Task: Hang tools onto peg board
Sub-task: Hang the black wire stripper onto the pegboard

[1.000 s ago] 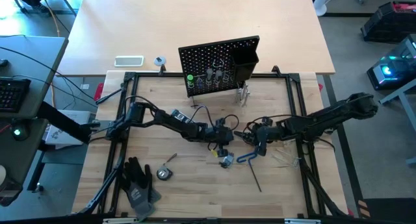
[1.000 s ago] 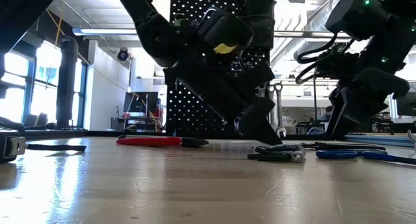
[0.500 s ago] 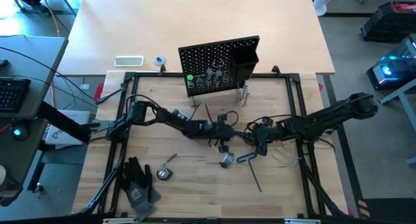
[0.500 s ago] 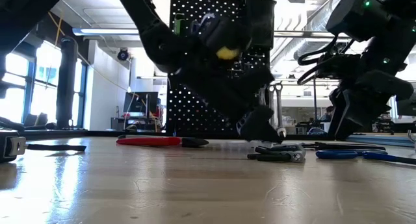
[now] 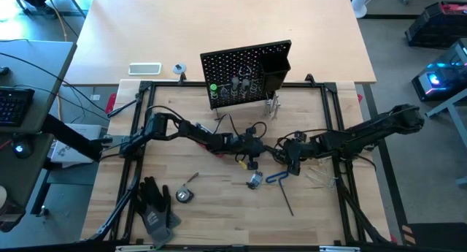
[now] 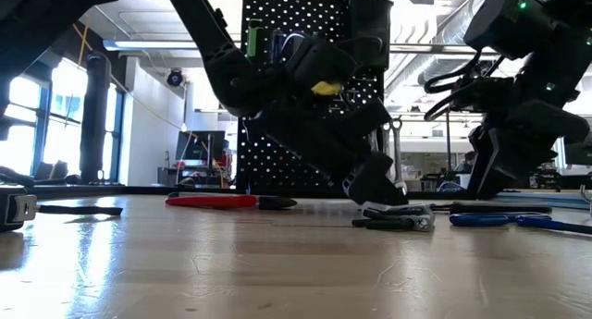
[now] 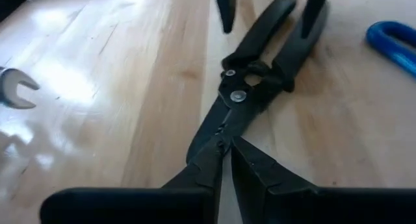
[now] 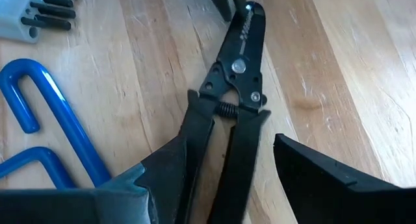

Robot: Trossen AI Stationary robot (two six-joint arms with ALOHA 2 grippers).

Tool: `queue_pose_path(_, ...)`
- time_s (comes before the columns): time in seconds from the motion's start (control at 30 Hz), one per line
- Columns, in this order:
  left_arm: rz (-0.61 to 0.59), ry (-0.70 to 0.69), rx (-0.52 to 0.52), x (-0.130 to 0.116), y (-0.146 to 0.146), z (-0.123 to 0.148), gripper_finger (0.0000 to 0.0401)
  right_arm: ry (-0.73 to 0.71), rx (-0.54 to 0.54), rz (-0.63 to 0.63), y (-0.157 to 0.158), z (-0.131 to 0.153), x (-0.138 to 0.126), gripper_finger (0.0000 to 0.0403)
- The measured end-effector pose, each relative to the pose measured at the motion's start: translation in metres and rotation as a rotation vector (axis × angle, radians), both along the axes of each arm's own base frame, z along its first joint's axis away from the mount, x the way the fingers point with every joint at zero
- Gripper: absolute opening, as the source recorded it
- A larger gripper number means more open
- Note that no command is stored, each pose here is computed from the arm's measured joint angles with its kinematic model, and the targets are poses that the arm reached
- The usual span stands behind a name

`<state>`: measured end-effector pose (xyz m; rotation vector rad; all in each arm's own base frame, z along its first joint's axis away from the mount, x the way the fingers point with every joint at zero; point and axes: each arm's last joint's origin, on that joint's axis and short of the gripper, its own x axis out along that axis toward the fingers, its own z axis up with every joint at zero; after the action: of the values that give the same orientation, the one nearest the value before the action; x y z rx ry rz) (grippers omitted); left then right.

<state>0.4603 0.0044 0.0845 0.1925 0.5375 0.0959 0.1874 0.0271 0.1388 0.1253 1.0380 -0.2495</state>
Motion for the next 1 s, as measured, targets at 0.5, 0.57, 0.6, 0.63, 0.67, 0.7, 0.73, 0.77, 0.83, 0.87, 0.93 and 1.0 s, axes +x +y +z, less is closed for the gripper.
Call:
queue_pose_path(0.5,-0.02,0.09,-0.101,0.003,0.018,-0.008,0.0003,0.006,0.044,-0.048,-0.001,0.006,-0.008,0.0224)
queue_pose_path(0.57,-0.018,0.094,-0.102,0.003,0.018,-0.009,0.0003,0.02,0.081,-0.062,-0.002,0.007,-0.01,0.0224)
queue_pose_path(0.6,-0.021,0.093,-0.098,0.003,0.017,-0.009,0.0003,0.033,0.102,-0.068,-0.003,0.006,-0.011,0.0224)
queue_pose_path(0.63,-0.022,0.091,-0.096,0.003,0.016,-0.009,0.0003,0.042,0.123,-0.08,-0.003,0.006,-0.011,0.0224)
queue_pose_path(0.67,-0.022,0.088,-0.096,0.003,0.016,-0.009,0.0003,0.047,0.139,-0.088,-0.004,0.005,-0.011,0.0224)
queue_pose_path(0.7,-0.023,0.086,-0.096,0.004,0.016,-0.009,0.0003,0.046,0.156,-0.104,-0.005,0.004,-0.01,0.0224)
queue_pose_path(0.73,-0.024,0.086,-0.096,0.004,0.016,-0.009,0.0003,0.044,0.177,-0.11,-0.006,0.002,-0.011,0.0224)
queue_pose_path(0.77,-0.023,0.088,-0.097,0.003,0.016,-0.009,0.0003,0.041,0.206,-0.125,-0.007,0.0,-0.012,0.0224)
queue_pose_path(0.83,-0.024,0.092,-0.099,0.003,0.015,-0.01,0.0003,0.035,0.261,-0.179,-0.011,-0.008,-0.016,0.0224)
queue_pose_path(0.87,-0.025,0.092,-0.1,0.003,0.014,-0.01,0.0003,0.031,0.289,-0.208,-0.013,-0.013,-0.018,0.0224)
queue_pose_path(0.93,-0.028,0.092,-0.099,0.003,0.012,-0.01,0.0003,0.01,0.339,-0.251,-0.016,-0.023,-0.024,0.0224)
queue_pose_path(1.0,-0.027,0.094,-0.095,0.003,0.009,-0.011,0.0003,-0.051,0.386,-0.28,-0.018,-0.03,-0.027,0.0224)
